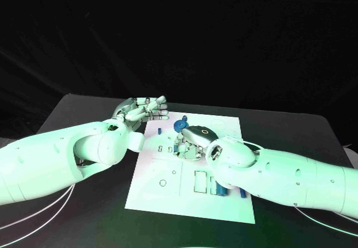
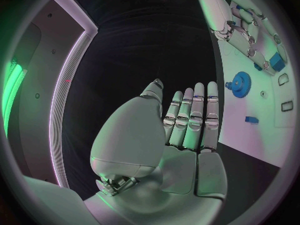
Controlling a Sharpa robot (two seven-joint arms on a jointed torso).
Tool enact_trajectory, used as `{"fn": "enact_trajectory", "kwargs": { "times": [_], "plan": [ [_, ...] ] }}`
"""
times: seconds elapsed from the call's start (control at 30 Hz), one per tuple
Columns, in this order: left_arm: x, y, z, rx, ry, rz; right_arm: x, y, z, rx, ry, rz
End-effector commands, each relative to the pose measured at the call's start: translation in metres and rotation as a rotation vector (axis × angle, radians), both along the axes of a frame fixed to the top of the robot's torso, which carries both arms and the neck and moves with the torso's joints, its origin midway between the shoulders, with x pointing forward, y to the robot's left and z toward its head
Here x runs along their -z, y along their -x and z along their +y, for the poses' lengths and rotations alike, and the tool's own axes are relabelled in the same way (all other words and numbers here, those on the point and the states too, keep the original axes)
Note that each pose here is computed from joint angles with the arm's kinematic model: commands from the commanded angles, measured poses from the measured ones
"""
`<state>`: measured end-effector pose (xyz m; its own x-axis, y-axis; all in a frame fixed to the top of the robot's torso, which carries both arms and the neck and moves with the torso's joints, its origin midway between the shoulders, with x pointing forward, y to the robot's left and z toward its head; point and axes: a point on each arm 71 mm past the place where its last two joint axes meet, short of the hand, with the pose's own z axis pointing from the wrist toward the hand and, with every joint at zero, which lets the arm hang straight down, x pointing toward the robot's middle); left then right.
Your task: Assemble the parts on the task board
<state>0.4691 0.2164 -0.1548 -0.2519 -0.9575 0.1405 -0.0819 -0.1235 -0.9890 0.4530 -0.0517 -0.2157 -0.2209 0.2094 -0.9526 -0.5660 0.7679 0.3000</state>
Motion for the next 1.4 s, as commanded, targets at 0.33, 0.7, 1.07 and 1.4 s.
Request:
{"fn": "enact_trajectory", "kwargs": {
  "times": [0.33,0.7,1.07,1.4],
  "plan": [
    [-0.0014,0.0003,-0.002,0.02,0.006,-0.008,-0.002,0.001,0.001,0.002,-0.011,-0.02],
    [0.004,-0.0031,0.0,0.089,-0.093,0.012,-0.021,0.01,-0.02,-0.01,-0.178,-0.086],
    [0.0226,-0.0082,-0.004,0.33,-0.427,0.09,-0.057,0.008,-0.089,-0.037,-0.384,0.141],
    [0.0199,-0.0295,-0.009,0.368,-0.849,0.131,-0.072,0.0,-0.149,0.094,-0.44,0.166]
  ]
}}
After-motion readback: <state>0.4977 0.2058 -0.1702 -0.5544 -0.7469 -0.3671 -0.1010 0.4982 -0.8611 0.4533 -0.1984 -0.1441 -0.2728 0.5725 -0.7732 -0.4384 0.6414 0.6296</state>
